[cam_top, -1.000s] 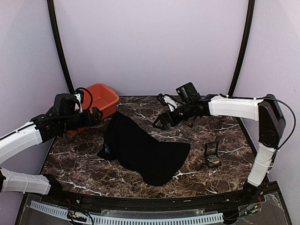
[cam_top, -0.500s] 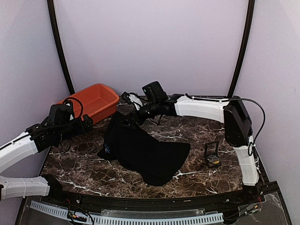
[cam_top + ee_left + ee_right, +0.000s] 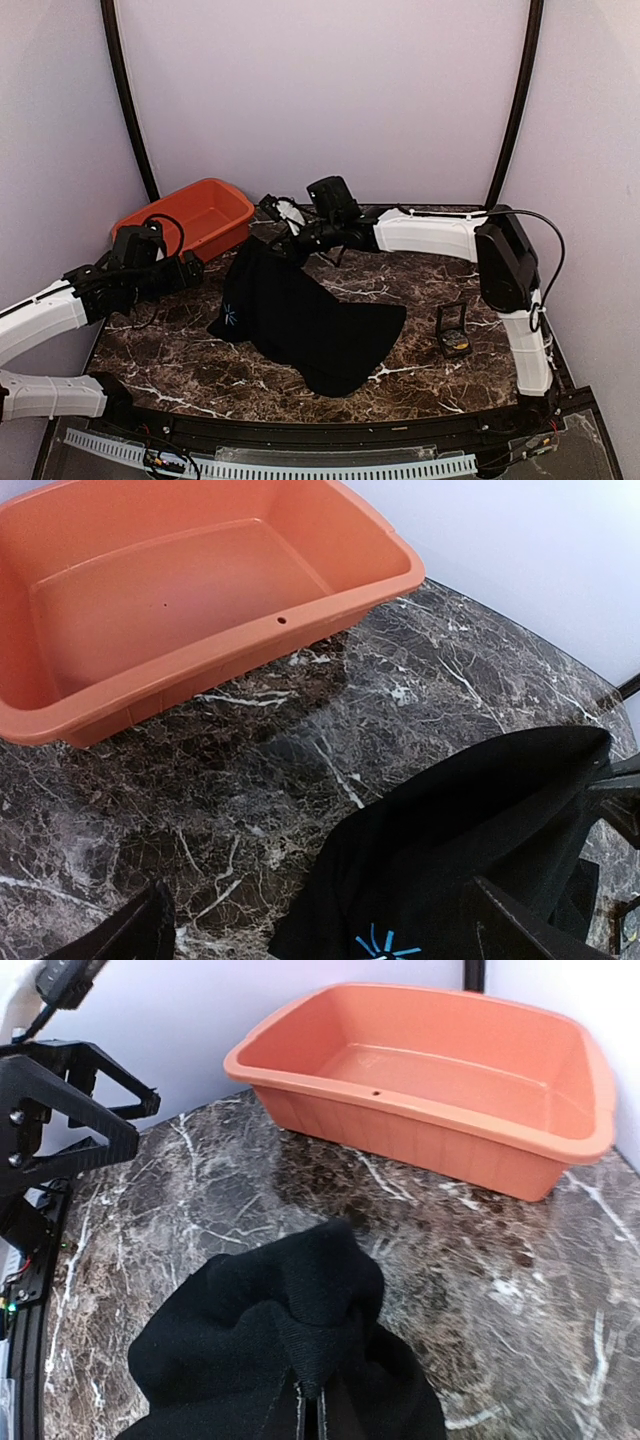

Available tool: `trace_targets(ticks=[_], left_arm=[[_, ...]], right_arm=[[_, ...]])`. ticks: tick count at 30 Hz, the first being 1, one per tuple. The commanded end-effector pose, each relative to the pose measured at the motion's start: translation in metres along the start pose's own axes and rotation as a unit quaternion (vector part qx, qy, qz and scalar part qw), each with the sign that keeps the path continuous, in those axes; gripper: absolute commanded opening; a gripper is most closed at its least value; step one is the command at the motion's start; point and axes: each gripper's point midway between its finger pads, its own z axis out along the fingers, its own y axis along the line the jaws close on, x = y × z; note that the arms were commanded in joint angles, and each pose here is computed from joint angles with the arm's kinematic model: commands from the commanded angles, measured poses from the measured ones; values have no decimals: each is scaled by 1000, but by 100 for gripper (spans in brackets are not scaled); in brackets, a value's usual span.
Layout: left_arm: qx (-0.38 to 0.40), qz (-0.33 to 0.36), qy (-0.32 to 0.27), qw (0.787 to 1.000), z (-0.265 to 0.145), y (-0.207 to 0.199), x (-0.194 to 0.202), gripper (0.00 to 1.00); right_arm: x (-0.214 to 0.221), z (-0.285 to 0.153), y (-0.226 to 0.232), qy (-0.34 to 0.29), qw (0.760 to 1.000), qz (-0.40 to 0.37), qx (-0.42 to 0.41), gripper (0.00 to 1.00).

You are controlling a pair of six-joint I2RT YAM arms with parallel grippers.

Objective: Pin the brooch onto the clothing
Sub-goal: Pick up the crumpled clothing from the center of the board, then move the crumpled clothing to the center of the board.

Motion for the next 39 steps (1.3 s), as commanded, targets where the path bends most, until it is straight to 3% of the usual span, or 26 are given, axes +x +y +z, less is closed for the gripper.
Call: trace_targets(ticks=[1, 3, 6, 12, 15, 19, 23, 33, 34, 35, 37, 39], left_arm=[[24, 5, 20, 999, 9, -9, 10, 99], [34, 14, 30, 999, 13, -14, 14, 99], [56, 19, 42, 997, 19, -24, 19, 99], [91, 12, 71, 993, 40, -45, 31, 99], [97, 7, 90, 991, 56, -53, 39, 99], [115, -2, 101, 988, 75, -69, 43, 99], [117, 7, 102, 988, 87, -80, 36, 99], [104, 20, 74, 992, 94, -86, 8, 99], [106, 24, 74, 991, 95, -88, 7, 99], [108, 27, 78, 991, 97, -90, 8, 99], [112, 30, 88, 989, 101, -93, 12, 99], [116, 34, 104, 987, 109, -95, 21, 99]], right_arm=[[-67, -72, -3, -89, 989, -69, 93, 0], [-73, -112, -12, -101, 982, -60, 146, 0], [-37, -142, -21, -50, 981, -25, 185, 0], [75, -158, -15, 77, 974, 40, 209, 0], [111, -161, -9, 117, 969, 66, 206, 0], [124, -156, 24, 133, 981, 68, 127, 0], [131, -148, 77, 151, 988, -6, 30, 0], [176, -124, 155, 216, 968, -78, -103, 0], [179, -124, 159, 220, 966, -83, -108, 9], [180, -124, 163, 222, 964, -88, -115, 25], [180, -125, 168, 222, 962, -98, -124, 65], [175, -126, 169, 215, 963, -107, -122, 83]])
